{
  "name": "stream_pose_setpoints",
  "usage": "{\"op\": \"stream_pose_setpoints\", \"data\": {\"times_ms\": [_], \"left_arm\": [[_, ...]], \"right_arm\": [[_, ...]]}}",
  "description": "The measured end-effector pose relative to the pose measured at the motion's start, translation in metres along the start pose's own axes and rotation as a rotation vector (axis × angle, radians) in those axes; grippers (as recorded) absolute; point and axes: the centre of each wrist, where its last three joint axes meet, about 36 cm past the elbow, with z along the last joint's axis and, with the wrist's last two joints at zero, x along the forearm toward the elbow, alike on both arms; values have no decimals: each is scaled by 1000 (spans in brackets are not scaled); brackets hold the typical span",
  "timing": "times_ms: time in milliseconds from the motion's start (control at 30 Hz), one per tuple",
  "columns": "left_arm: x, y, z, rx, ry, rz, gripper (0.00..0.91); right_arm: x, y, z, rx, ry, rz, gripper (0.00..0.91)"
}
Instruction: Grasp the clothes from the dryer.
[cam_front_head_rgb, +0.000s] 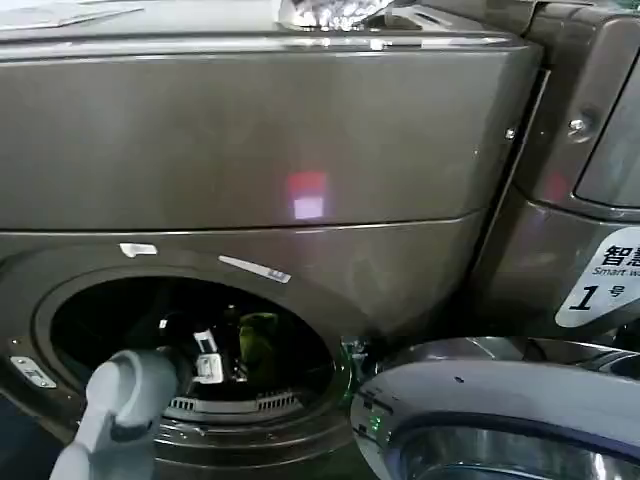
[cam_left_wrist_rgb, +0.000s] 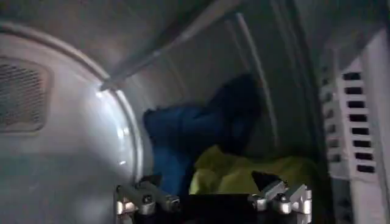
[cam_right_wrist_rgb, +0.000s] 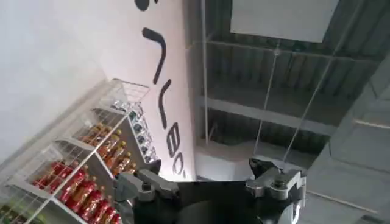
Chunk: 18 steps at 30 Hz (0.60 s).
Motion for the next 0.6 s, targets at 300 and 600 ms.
{"op": "stream_pose_setpoints", "data": {"times_ms": [300, 600], "left_arm": [[-13, 4, 8, 2, 75, 26, 907], [-20, 6, 11, -13, 114, 49, 907]], "right_arm": [[-1, 3, -1, -2, -9, -5, 907], [-1, 4, -3, 1, -14, -9, 907]]}}
